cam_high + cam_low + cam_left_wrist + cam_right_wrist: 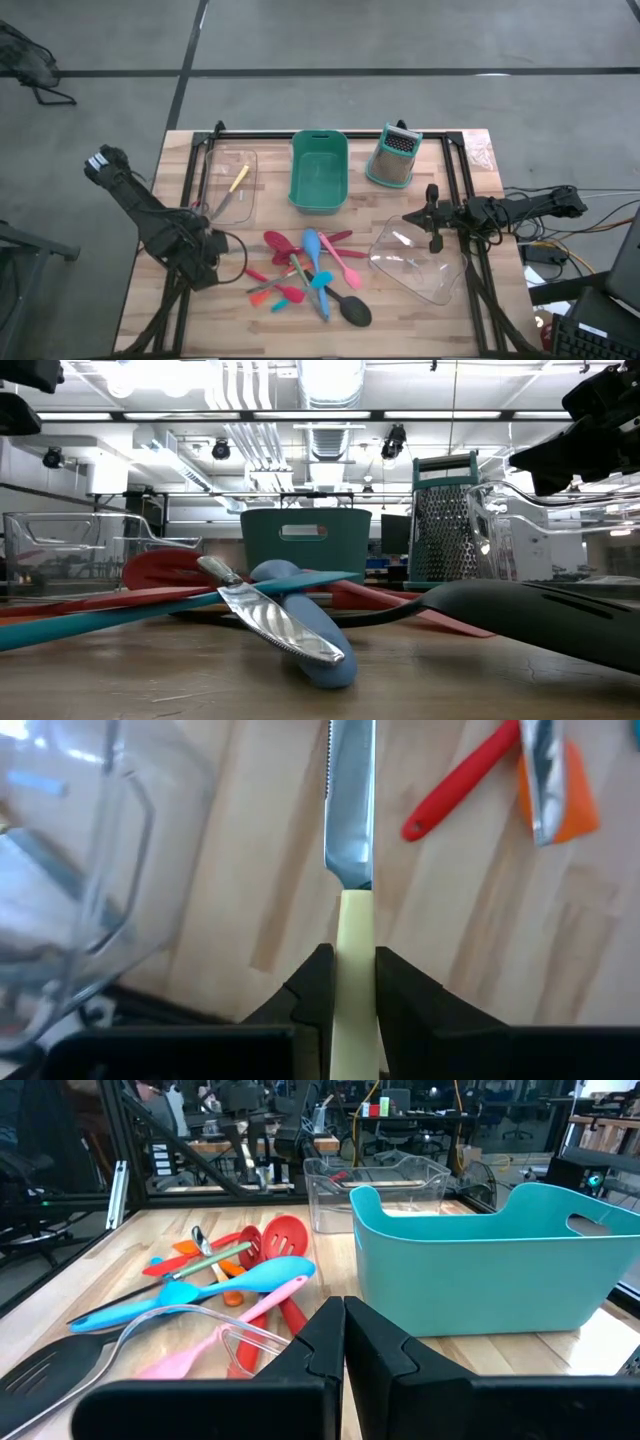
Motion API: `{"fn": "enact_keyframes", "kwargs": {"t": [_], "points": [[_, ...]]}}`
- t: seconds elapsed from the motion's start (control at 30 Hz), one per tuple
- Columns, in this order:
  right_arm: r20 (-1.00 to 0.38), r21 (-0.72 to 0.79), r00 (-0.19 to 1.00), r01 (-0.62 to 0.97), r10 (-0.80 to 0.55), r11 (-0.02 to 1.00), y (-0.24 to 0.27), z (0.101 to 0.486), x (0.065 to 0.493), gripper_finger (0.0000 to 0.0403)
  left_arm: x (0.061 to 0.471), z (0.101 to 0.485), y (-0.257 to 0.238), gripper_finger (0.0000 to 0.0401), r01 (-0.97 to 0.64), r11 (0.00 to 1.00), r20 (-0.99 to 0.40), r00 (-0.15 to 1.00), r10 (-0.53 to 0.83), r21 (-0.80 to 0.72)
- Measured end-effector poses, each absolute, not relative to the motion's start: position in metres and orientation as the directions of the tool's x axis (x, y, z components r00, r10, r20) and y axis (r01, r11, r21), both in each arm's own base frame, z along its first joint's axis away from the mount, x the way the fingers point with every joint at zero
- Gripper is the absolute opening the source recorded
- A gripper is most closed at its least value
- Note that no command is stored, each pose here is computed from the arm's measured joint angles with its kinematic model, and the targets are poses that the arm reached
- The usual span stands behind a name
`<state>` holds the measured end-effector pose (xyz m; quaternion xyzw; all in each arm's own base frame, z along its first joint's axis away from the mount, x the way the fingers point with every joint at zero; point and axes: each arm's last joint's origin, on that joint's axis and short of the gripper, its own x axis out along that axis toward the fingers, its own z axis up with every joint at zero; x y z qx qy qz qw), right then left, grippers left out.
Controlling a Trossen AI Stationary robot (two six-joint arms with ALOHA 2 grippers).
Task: Pick & Place Kitchen Items
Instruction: Put the yellow table knife into the top transparent bin
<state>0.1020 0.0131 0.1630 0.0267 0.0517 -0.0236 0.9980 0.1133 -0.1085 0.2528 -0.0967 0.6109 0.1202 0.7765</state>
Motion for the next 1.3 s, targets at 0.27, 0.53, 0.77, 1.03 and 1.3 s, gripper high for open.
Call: {"fn": "enact_keyframes", "kwargs": {"t": [0.27, 0.53, 0.77, 1.03, 1.3], "points": [[-0.105, 0.051, 0.994, 0.05, -0.044, 0.997, 0.013, 0.163, 0.102, 0.0008, 0.114, 0.263, -0.106, 0.0055, -0.292, 0.956, -0.958, 0.262, 0.117, 0.037], [-0.104, 0.052, 0.994, 0.05, -0.044, 0.997, 0.013, 0.163, 0.102, 0.0008, 0.116, 0.276, -0.105, 0.0055, -0.281, 0.958, -0.927, 0.339, 0.162, 0.065], [-0.104, 0.051, 0.994, 0.049, -0.044, 0.997, 0.013, 0.163, 0.102, 0.0008, 0.12, 0.284, -0.097, 0.0056, -0.323, 0.921, -0.763, 0.532, 0.367, 0.218], [-0.105, 0.052, 0.994, 0.049, -0.044, 0.997, 0.013, 0.163, 0.102, 0.0008, 0.108, 0.279, -0.077, 0.0056, -0.672, 0.722, -0.622, 0.497, 0.604, 0.164], [-0.105, 0.05, 0.994, 0.05, -0.044, 0.997, 0.013, 0.163, 0.102, 0.0008, 0.104, 0.261, -0.058, 0.0056, -0.757, 0.633, -0.571, 0.452, 0.685, 0.16]]}}
